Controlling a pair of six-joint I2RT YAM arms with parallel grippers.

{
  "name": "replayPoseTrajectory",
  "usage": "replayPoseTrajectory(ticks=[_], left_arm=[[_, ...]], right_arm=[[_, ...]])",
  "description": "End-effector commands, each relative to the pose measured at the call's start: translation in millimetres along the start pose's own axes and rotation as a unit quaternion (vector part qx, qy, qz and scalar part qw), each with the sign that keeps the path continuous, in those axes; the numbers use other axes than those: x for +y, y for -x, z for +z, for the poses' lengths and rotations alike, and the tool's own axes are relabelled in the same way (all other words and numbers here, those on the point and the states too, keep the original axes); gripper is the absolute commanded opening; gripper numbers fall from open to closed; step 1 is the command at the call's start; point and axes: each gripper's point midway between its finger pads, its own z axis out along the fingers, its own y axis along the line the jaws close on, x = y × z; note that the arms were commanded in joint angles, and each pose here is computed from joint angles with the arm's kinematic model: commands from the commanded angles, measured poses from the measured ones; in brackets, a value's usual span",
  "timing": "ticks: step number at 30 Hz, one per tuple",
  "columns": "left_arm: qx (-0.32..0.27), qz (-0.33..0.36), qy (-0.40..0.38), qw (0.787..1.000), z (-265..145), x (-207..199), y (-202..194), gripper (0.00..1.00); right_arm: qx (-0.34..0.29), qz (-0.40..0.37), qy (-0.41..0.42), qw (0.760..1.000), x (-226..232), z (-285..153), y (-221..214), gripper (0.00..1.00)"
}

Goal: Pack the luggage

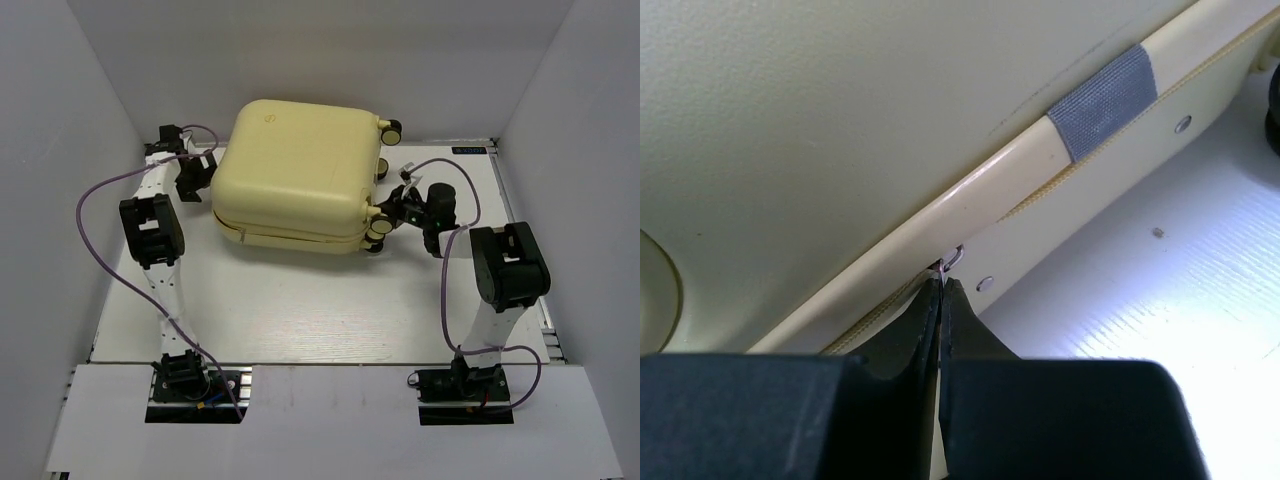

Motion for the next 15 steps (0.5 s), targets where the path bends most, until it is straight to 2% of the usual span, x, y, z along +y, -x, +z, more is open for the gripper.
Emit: replayPoseTrajectory(ticks=[1, 3, 4, 5, 6, 7, 10, 11, 12, 13, 15], left_arm=[[-0.021, -0.028, 0.093, 0.995, -26.7, 22.8, 11.9, 1.00], [-0.062, -0.036, 0.108, 0.992, -65.5, 23.3, 30.6, 1.00], [-0.084, -0.043, 0.146, 0.985, -79.7, 36.6, 38.2, 1.00], [-0.123, -0.041, 0.150, 0.980, -119.9, 30.7, 51.7, 1.00], [-0.135, -0.047, 0.160, 0.977, -136.8, 32.1, 54.5, 1.00], [-0.164, -0.048, 0.164, 0.972, -164.7, 27.5, 62.2, 1.00], [-0.191, -0.031, 0.145, 0.970, -220.7, 2.0, 54.1, 1.00], [-0.184, -0.019, 0.145, 0.972, -225.8, -9.3, 44.1, 1.00], [-0.196, -0.008, 0.158, 0.968, -248.1, -19.9, 31.8, 1.00], [-0.194, 0.018, 0.157, 0.968, -249.8, -35.4, 23.5, 1.00], [-0.219, 0.041, 0.205, 0.953, -278.3, -31.2, 18.6, 1.00]], right_arm=[[-0.048, -0.068, 0.027, 0.996, 29.2, 5.6, 51.3, 0.00], [-0.039, -0.092, 0.022, 0.995, 33.6, 7.4, 51.4, 0.00], [-0.029, -0.087, 0.023, 0.996, 37.2, 8.2, 44.2, 0.00], [-0.025, -0.090, 0.024, 0.995, 37.9, 6.7, 40.6, 0.00], [-0.032, -0.097, 0.024, 0.994, 44.0, 6.0, 48.0, 0.00], [-0.021, -0.090, 0.029, 0.995, 50.5, 5.3, 36.5, 0.00], [-0.019, -0.090, 0.048, 0.995, 70.9, 4.4, 31.8, 0.00], [-0.017, -0.090, 0.057, 0.994, 83.2, 5.1, 28.8, 0.00], [-0.018, -0.089, 0.056, 0.994, 87.7, 3.6, 27.4, 0.00], [-0.023, -0.096, 0.054, 0.994, 90.4, 1.7, 30.4, 0.00], [-0.012, -0.092, 0.039, 0.995, 93.7, 0.8, 19.4, 0.00]])
